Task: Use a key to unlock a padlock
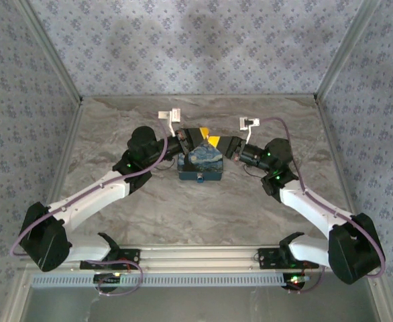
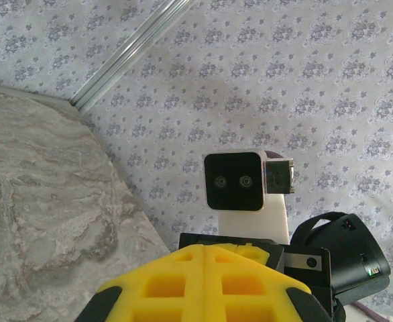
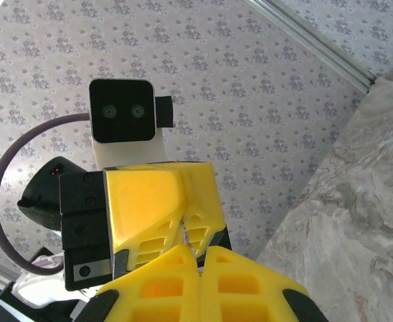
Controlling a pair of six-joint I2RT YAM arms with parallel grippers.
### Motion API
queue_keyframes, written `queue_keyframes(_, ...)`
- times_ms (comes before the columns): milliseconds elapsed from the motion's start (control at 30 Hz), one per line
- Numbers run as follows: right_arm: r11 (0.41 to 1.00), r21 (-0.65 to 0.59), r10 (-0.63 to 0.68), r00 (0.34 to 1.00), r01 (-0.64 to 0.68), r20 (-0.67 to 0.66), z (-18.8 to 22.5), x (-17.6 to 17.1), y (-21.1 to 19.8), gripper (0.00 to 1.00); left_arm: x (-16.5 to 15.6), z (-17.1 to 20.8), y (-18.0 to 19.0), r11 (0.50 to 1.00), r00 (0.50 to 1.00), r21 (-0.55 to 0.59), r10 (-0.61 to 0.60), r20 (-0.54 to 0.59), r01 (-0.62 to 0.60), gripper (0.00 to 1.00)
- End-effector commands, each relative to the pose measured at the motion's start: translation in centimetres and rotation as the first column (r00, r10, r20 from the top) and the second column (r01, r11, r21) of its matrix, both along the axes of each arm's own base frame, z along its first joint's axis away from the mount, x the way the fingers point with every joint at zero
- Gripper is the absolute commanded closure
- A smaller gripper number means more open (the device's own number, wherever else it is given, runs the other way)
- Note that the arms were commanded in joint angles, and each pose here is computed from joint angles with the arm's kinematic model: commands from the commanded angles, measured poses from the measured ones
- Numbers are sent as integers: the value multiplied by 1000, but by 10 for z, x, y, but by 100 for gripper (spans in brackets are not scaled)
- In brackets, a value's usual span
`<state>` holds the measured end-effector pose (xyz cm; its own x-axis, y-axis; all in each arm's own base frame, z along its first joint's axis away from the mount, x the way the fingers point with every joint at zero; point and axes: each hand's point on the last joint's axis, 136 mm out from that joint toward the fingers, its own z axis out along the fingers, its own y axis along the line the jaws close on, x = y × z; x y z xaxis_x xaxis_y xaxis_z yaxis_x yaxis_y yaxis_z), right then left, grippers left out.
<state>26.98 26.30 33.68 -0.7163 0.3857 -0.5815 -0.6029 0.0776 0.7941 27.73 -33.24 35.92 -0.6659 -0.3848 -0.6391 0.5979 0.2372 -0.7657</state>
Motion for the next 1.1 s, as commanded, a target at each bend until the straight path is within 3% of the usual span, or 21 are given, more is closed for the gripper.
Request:
queue_keyframes(0, 1000, 11, -7, 996, 6, 84, 19, -5, -3, 100, -7, 14, -1, 999, 999, -39, -25, 42, 26, 100)
queue_keyframes(167, 1000, -2, -4, 995, 4, 96, 22, -8, -3, 98, -8, 14, -1, 999, 999, -41, -25, 44, 26, 100)
queue_keyframes(233, 1000, -5, 3, 996, -2, 86, 23, -9, -1, 75, -7, 14, -1, 999, 999, -40, -23, 43, 25, 100)
queue_keyframes(333, 1000, 4, -17, 995, 16, 96, 27, -9, -4, 64, -7, 15, -2, 999, 999, -42, -23, 41, 25, 100)
queue_keyframes(667, 1000, 12, 2, 993, -3, 117, 38, -15, 2, 66, -6, 12, -6, 999, 999, -39, -24, 35, 25, 100)
queue_keyframes(1067, 1000, -5, -13, 997, 14, 75, 26, -9, 3, 78, -5, 18, -2, 998, 999, -59, -3, 43, 6, 100)
